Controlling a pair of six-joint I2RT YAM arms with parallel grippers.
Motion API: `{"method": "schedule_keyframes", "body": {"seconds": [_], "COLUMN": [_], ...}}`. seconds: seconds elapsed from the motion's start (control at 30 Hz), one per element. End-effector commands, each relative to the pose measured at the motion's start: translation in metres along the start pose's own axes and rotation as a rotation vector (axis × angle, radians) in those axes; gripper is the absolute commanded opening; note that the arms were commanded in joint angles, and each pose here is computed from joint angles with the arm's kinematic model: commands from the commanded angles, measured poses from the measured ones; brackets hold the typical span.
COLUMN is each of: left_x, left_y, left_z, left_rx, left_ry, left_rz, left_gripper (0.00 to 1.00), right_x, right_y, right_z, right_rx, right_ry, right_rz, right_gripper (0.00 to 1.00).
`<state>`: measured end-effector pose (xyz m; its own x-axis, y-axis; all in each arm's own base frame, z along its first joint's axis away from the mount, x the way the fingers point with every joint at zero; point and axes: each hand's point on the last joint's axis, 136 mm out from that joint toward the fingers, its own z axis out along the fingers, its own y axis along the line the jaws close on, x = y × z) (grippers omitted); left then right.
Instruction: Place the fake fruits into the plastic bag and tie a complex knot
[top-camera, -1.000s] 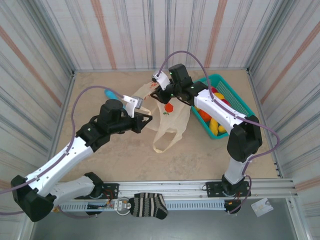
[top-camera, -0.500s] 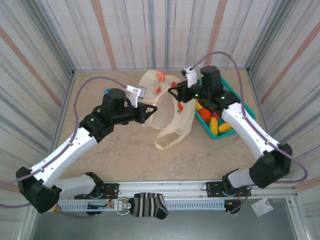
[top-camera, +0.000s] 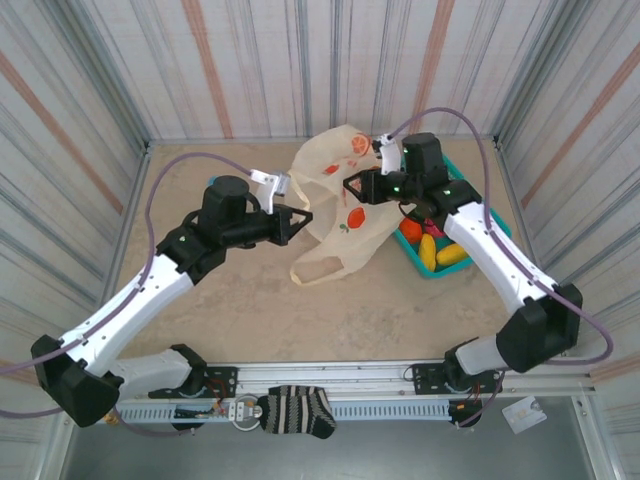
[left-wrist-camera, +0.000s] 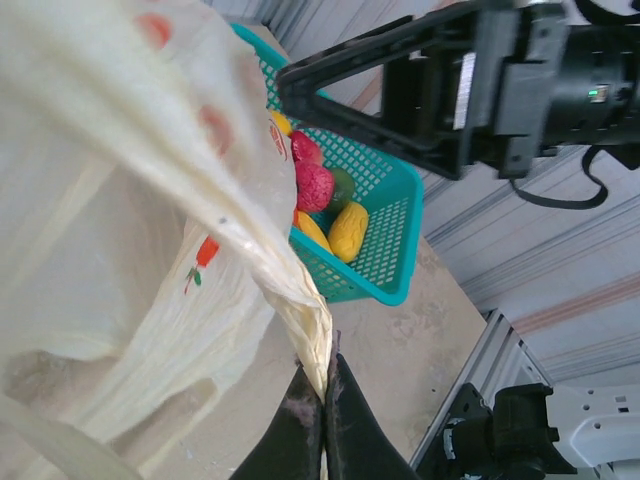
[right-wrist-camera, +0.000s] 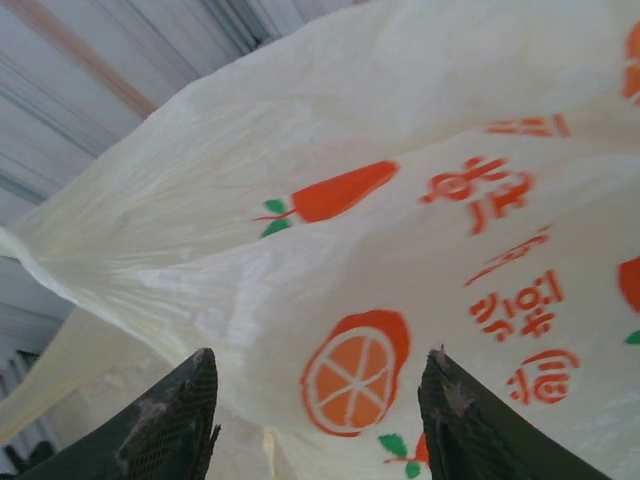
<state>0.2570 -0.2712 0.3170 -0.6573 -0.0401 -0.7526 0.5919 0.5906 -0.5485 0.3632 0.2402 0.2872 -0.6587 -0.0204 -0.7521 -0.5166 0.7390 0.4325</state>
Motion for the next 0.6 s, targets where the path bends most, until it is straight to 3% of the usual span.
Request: {"method": "schedule_keyframes", "body": {"seconds": [0.0,0.1,0.33,0.43,0.57], "left_x": [-0.021,-0.019,-0.002,0.003,0.008], "left_y": [-0.01,-0.011,-0.011,-0.009,-0.009], "left_z": [-0.032,-0.049,-0.065,-0.064,-0.06], "left_rx": [-0.011,-0.022,-0.009,-0.015,-0.006], "left_ry": [-0.113,-0.157,-0.161,-0.142,-0.113], "left_rz": [0.052,0.076,0.072,0.058,0.039], "left_gripper": [0.0,0.0,0.0,0.0,0.0], "right_x": [0.006,-0.003,0.012,0.004,-0.025], "right_y": [-0.018,-0.023,-0.011,0.012,0.034], "right_z": [0.025,0.051,0.148,0.178,0.181], "right_rx": [0.145,0.186,0.135,0.072,0.031], "right_ry": [0.06,0.084,0.303,0.315,0.252], "right_rz": [-0.06,-0.096,-0.096,-0.112,-0.114], "right_gripper": [0.43,0.39,0.36,0.36,0.37]}}
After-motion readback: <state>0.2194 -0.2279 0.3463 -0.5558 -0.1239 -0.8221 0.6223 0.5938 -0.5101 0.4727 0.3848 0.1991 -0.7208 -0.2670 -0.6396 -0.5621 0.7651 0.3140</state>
